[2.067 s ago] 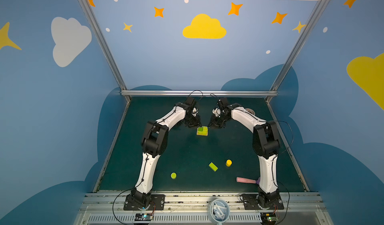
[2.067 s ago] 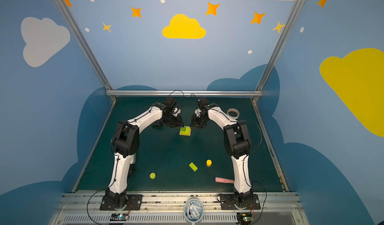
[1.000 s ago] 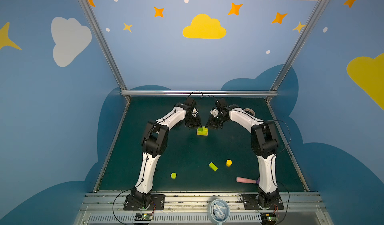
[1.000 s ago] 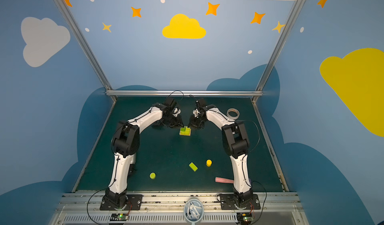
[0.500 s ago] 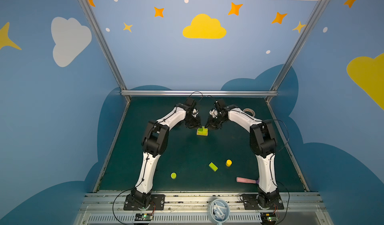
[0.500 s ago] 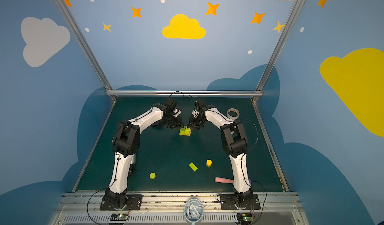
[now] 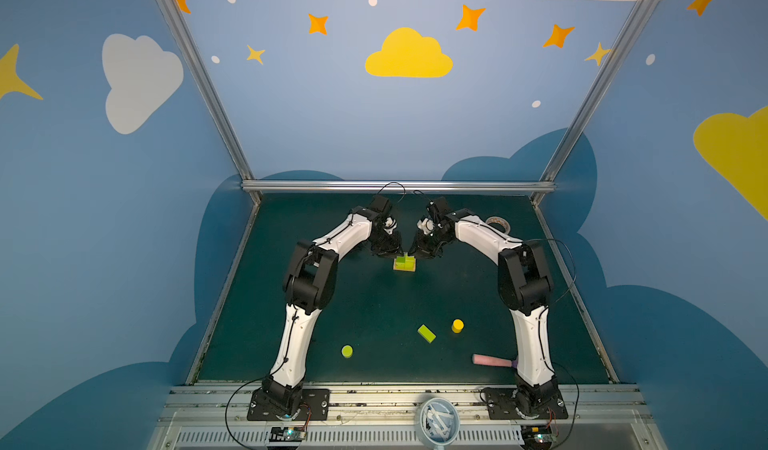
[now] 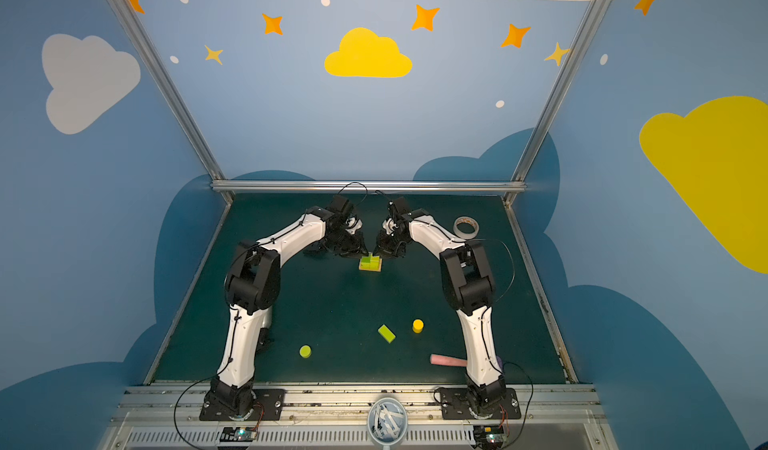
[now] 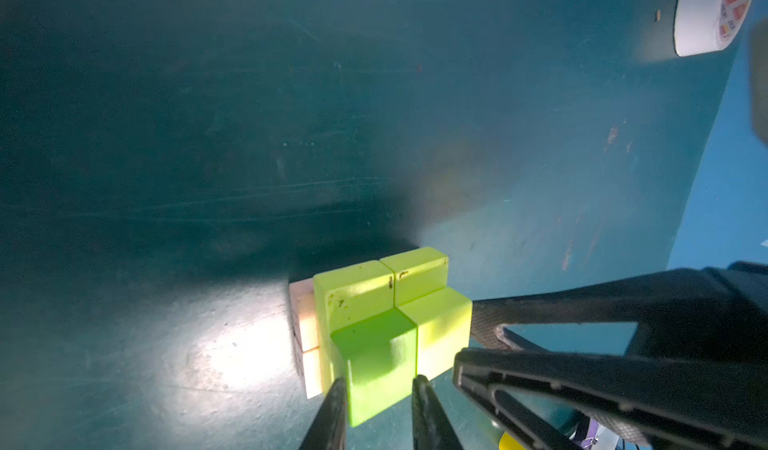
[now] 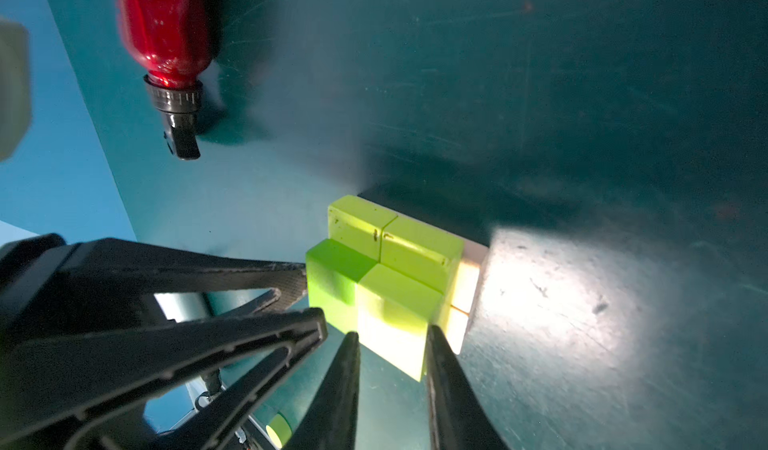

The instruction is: Build the wood block tower

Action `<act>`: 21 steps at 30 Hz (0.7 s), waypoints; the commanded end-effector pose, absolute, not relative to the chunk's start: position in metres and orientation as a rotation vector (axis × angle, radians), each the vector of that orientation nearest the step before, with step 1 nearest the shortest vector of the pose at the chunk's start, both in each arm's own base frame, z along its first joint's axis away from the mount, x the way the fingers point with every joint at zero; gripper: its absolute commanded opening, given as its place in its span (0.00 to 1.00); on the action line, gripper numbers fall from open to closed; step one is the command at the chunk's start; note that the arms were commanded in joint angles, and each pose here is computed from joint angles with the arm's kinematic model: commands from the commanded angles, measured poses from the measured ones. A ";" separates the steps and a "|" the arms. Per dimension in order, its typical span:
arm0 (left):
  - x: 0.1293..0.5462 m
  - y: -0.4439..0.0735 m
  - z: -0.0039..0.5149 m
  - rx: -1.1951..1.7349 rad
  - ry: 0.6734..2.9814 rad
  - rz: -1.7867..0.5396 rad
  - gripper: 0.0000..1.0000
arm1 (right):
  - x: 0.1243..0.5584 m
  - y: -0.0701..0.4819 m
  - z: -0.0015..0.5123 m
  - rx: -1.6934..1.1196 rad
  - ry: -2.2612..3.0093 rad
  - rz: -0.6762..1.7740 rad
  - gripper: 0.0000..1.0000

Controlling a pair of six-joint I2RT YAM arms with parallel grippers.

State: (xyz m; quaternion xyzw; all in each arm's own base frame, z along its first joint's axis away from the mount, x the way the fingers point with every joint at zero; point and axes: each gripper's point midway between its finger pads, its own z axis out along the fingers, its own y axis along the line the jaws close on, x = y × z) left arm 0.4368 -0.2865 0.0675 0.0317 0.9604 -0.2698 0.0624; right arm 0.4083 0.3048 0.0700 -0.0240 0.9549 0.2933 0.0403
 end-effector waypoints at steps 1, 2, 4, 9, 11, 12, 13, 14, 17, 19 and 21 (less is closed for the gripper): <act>0.433 -0.286 0.055 0.084 2.939 -0.814 0.29 | 0.408 0.310 0.071 -0.075 2.935 0.908 0.28; 0.433 -0.285 0.055 0.082 2.937 -0.815 0.29 | 0.408 0.309 0.070 -0.076 2.935 0.905 0.27; 0.434 -0.286 0.055 0.082 2.938 -0.814 0.30 | 0.408 0.309 0.070 -0.076 2.935 0.904 0.27; 0.435 -0.283 0.055 0.074 2.938 -0.795 0.33 | 0.408 0.309 0.071 -0.077 2.934 0.903 0.27; 0.436 -0.282 0.055 0.072 2.935 -0.795 0.34 | 0.407 0.308 0.070 -0.073 2.940 0.899 0.28; 0.437 -0.281 0.055 0.065 2.935 -0.794 0.34 | 0.407 0.309 0.070 -0.075 2.940 0.897 0.28; 0.437 -0.281 0.056 0.065 2.933 -0.794 0.35 | 0.407 0.308 0.070 -0.073 2.940 0.894 0.28; 0.438 -0.280 0.056 0.062 2.931 -0.793 0.35 | 0.407 0.308 0.070 -0.074 2.939 0.892 0.29; 0.439 -0.279 0.057 0.062 2.932 -0.790 0.37 | 0.406 0.306 0.071 -0.071 2.939 0.884 0.34; 0.440 -0.280 0.059 0.063 2.929 -0.787 0.38 | 0.406 0.305 0.071 -0.063 2.943 0.872 0.36; 0.441 -0.278 0.061 0.061 2.923 -0.778 0.40 | 0.405 0.304 0.073 -0.064 2.939 0.867 0.40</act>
